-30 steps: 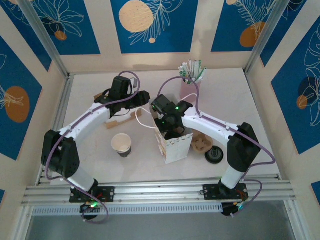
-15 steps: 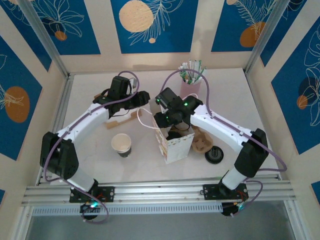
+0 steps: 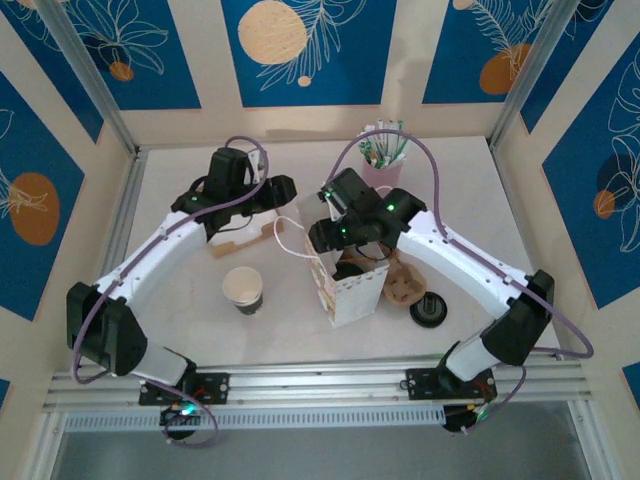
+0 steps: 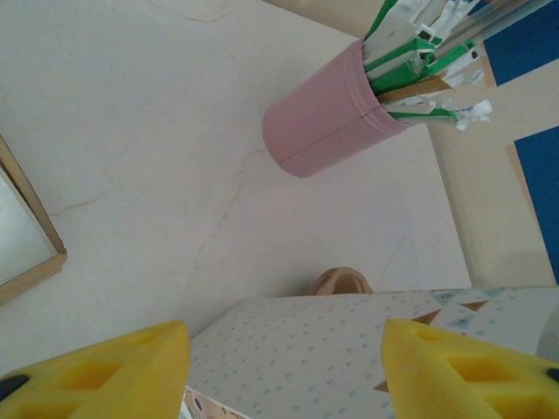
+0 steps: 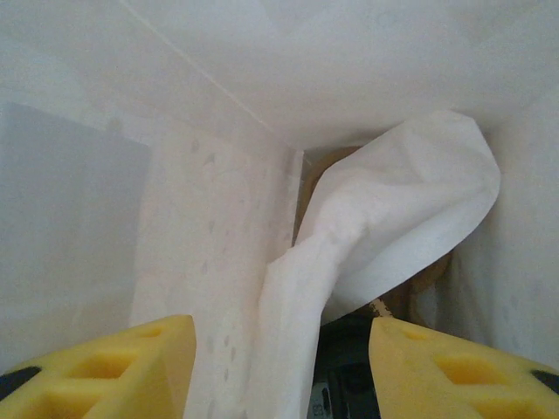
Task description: Pack the takeout coffee
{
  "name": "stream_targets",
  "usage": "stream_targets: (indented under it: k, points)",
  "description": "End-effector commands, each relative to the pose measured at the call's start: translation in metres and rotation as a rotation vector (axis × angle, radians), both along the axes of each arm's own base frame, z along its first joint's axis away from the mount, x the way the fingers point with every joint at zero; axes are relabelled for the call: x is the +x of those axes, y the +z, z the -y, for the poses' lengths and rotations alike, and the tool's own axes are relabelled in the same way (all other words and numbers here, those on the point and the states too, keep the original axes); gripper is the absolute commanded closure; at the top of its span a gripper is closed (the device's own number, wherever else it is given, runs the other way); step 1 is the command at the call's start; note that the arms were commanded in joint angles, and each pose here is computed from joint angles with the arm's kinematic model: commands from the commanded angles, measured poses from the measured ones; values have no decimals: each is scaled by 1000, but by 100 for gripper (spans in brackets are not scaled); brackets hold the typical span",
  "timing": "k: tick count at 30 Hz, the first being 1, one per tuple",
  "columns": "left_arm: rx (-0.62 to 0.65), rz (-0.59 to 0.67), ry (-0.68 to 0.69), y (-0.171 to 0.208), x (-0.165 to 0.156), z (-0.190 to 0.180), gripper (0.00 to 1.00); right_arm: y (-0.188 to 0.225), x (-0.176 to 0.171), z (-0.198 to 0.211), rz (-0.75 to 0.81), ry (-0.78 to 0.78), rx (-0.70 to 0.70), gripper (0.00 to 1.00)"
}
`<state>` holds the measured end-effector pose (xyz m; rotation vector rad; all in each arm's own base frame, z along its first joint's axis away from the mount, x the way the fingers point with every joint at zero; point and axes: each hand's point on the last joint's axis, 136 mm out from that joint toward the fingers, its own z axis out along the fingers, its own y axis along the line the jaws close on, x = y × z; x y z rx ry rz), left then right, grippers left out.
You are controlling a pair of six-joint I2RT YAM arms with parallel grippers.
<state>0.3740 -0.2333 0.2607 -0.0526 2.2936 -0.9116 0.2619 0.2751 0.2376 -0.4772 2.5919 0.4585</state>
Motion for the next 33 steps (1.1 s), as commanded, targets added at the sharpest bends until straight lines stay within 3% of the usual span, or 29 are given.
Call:
stream_targets:
  k: [1, 10, 17, 27, 33]
  points:
    - [-8, 74, -4, 33, -5, -7, 40, 30, -5, 4, 43, 14, 50, 42]
    - [-5, 125, 6, 57, -16, -16, 38, 58, -12, 6, 94, 34, 106, 37]
    - [3, 172, 15, 76, -28, -25, 33, 77, -16, 12, 148, 47, 141, 26]
    - [28, 309, 67, 117, -58, -54, 17, 127, -26, 39, 321, 48, 186, 1]
    - [61, 412, 128, 135, -83, -81, 7, 151, -33, 65, 447, 16, 189, 1]
